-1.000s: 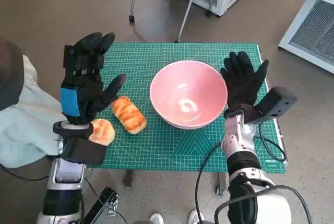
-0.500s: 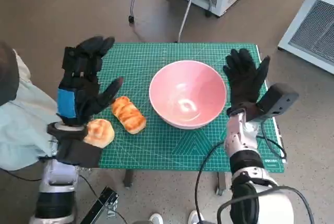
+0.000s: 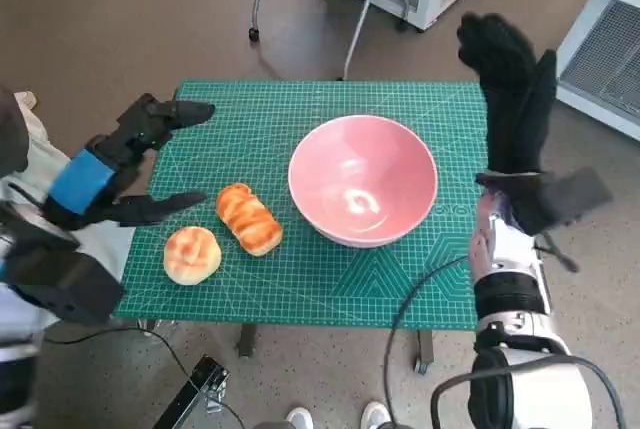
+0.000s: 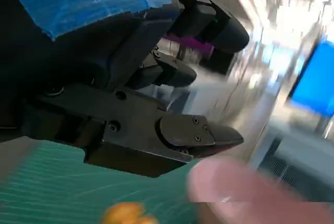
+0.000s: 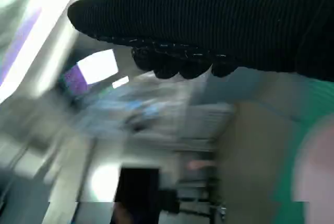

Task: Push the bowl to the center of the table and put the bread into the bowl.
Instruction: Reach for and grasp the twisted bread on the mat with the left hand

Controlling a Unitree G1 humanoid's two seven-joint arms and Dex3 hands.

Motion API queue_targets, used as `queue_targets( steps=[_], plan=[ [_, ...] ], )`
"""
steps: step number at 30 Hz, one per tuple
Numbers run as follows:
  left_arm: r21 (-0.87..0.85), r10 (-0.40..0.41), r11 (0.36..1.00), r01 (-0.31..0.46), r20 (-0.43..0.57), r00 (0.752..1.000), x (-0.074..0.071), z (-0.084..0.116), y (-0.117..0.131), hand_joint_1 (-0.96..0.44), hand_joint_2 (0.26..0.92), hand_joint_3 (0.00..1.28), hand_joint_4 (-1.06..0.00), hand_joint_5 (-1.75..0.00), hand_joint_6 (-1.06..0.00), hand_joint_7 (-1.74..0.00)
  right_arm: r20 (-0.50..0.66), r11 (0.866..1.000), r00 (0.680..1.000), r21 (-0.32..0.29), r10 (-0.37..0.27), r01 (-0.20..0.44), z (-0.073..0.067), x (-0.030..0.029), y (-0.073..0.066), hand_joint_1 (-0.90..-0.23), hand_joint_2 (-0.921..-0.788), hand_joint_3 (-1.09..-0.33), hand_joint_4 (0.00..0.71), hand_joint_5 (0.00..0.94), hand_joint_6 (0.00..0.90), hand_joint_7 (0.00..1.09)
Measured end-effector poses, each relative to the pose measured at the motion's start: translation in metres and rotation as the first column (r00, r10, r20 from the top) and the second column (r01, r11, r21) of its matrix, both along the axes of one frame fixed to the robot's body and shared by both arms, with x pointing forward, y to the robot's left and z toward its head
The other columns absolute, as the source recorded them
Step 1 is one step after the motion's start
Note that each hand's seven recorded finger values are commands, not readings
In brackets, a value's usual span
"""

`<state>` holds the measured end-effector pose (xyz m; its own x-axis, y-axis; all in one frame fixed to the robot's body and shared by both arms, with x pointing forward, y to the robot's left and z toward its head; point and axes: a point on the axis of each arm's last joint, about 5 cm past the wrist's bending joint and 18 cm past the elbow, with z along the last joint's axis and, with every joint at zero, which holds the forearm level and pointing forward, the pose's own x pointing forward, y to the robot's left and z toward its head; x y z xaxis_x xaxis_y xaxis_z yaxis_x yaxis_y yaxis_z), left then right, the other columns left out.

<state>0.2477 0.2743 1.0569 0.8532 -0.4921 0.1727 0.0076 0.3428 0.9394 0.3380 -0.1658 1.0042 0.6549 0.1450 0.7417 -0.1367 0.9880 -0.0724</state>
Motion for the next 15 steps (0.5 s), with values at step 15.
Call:
queue_targets(
  steps=[15],
  plan=[
    [0.402,0.007,0.914,0.054,-0.15,0.989,0.024,-0.004,-0.006,-0.02,0.825,0.01,-0.32,-0.01,-0.41,-0.11,0.127,0.993,0.989,-0.098,0.072,-0.06,0.007,-0.0077,0.003,-0.527,-0.921,-0.684,0.433,0.022,0.121,0.8]
  ],
)
